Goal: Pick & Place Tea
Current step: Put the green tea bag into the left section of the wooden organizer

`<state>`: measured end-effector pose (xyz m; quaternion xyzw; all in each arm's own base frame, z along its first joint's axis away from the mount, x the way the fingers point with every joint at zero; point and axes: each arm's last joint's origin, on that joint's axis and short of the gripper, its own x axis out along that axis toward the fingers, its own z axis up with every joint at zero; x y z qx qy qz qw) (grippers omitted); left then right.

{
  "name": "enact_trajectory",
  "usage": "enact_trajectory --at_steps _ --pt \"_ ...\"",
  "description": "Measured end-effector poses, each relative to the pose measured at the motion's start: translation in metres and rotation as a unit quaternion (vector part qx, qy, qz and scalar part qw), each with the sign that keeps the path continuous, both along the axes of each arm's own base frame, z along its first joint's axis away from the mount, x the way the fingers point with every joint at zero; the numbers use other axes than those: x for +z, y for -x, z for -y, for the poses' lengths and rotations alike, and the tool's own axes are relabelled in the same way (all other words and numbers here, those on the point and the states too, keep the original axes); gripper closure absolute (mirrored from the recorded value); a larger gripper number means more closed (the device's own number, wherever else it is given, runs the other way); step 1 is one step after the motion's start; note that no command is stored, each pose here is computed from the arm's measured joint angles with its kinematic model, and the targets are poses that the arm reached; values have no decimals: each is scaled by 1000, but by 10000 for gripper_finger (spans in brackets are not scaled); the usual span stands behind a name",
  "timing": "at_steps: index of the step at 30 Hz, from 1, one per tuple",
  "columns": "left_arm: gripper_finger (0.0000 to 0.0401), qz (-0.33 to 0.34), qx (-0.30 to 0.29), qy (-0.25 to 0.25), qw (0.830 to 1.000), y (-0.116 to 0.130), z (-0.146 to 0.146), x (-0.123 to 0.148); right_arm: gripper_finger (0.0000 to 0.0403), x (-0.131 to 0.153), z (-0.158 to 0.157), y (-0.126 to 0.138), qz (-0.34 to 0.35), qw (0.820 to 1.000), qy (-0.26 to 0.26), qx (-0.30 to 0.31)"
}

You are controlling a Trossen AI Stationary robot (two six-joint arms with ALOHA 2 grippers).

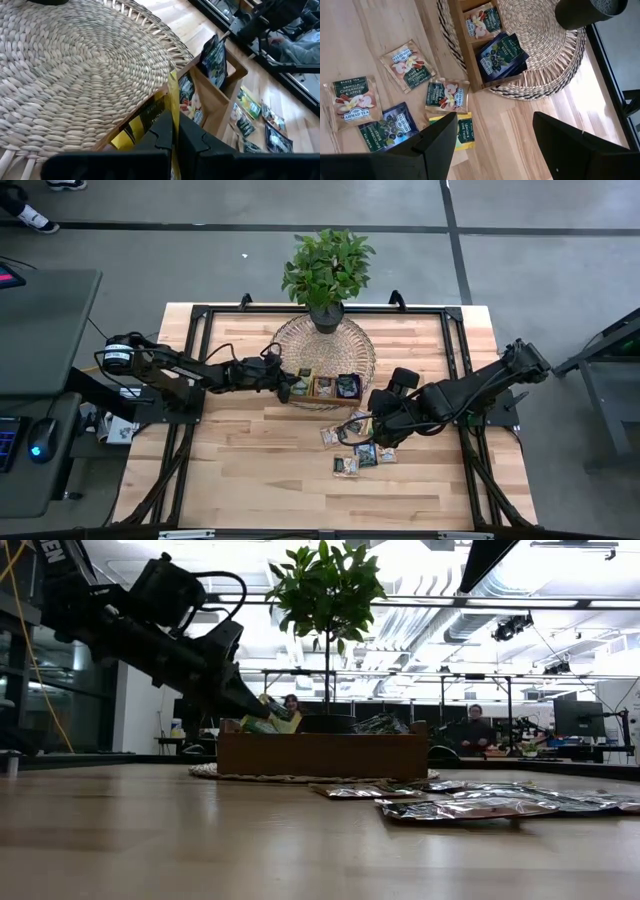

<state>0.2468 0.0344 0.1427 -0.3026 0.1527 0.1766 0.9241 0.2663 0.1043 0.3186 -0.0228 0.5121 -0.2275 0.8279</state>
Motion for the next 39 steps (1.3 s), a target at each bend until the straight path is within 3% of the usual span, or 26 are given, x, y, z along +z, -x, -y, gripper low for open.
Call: enact_trajectory --at_steps 7,17,21,26,32,39 --pt "378 -1 -1 -5 1000 0 0 0 147 0 0 0 2 1000 -1 0" --pt "260 24 -6 -22 999 -3 0 6 147 0 -1 -2 8 1000 -5 0" --pt "241 40 -22 2 999 -8 0 12 147 0 -1 -1 7 1000 -11 -1" --pt "273 71 -83 26 994 -22 13 28 147 0 -2 -3 20 999 -24 -13" --pt "382 52 -126 -8 991 -34 40 40 146 3 -6 -12 69 996 -50 -14" --pt "388 -22 -55 -16 998 -29 47 28 147 -23 -10 -18 76 994 -78 -7"
